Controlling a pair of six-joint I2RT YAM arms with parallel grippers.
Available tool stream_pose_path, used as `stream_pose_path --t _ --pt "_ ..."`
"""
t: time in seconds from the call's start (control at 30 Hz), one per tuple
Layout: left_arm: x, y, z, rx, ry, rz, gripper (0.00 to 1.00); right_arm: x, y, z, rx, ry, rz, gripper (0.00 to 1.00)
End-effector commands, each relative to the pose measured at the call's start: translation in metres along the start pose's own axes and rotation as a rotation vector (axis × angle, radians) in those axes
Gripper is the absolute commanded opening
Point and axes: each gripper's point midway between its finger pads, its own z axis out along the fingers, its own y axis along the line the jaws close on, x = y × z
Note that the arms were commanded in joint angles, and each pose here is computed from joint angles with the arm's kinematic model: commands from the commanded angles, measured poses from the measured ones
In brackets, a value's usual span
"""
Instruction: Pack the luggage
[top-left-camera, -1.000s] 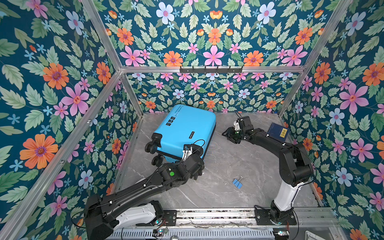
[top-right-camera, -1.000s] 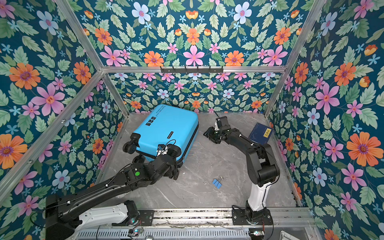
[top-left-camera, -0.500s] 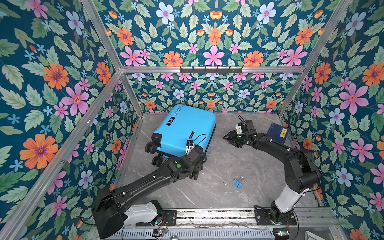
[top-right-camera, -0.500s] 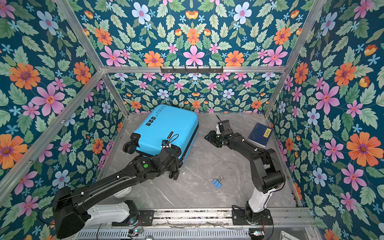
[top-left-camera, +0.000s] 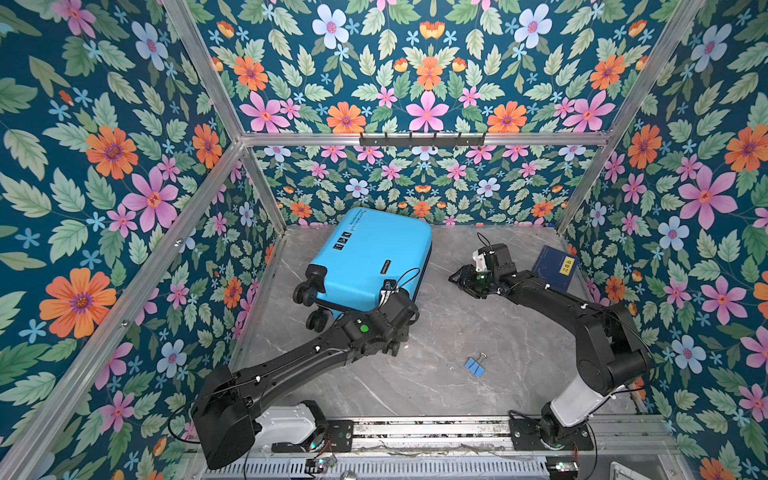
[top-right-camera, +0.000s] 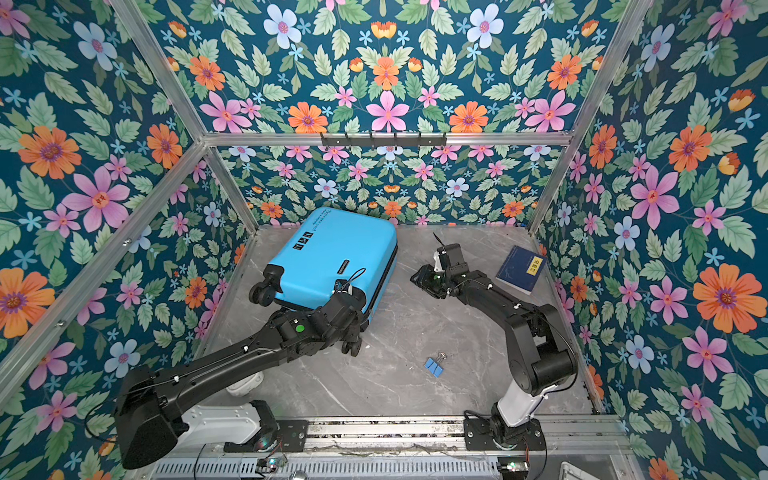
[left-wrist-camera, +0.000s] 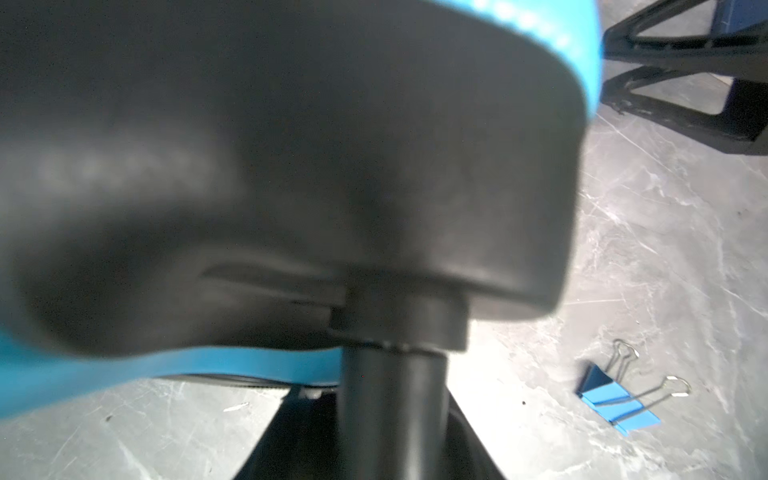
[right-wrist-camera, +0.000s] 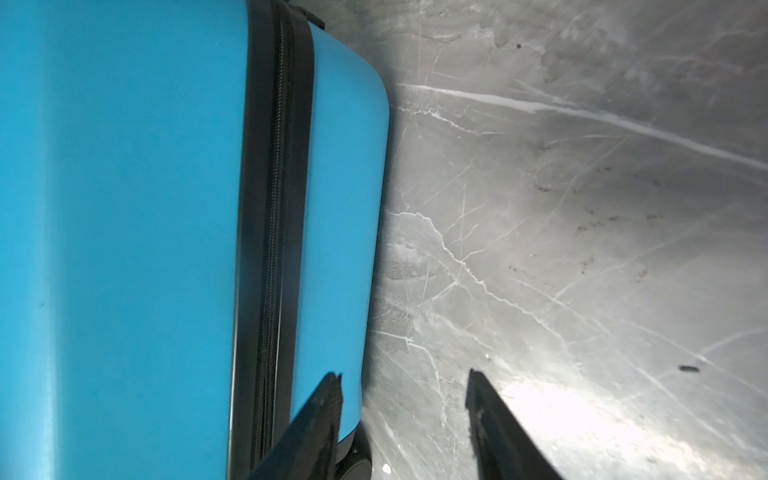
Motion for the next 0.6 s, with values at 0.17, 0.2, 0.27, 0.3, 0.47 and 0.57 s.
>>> stream_pose_path --t 0.17,0.2,0.27,0.3,0.47,0.57 --pt "-0.008 0.004 -0.004 -0.004 -0.054 -0.007 0.00 0.012 0.021 -0.022 -0.005 -0.052 -0.208 0.63" --pt "-0.008 0.004 -0.004 -0.004 -0.053 0.000 0.00 0.018 0.027 -0.024 -0.016 -0.053 -0.251 0.63" --pt "-0.008 0.004 -0.004 -0.005 -0.052 0.012 0.00 0.030 0.036 -0.026 -0.034 -0.049 -0.326 0.63" --pt "-0.009 0.004 -0.005 -0.004 -0.053 0.016 0.00 0.038 0.041 -0.026 -0.046 -0.043 -0.366 0.63" --pt "-0.013 0.003 -0.010 0.010 -0.072 0.021 0.00 0.079 0.066 -0.026 -0.144 -0.045 -0.569 0.61" --pt "-0.016 0.003 -0.013 0.016 -0.084 0.019 0.00 0.107 0.079 -0.025 -0.196 -0.085 -0.733 0.60"
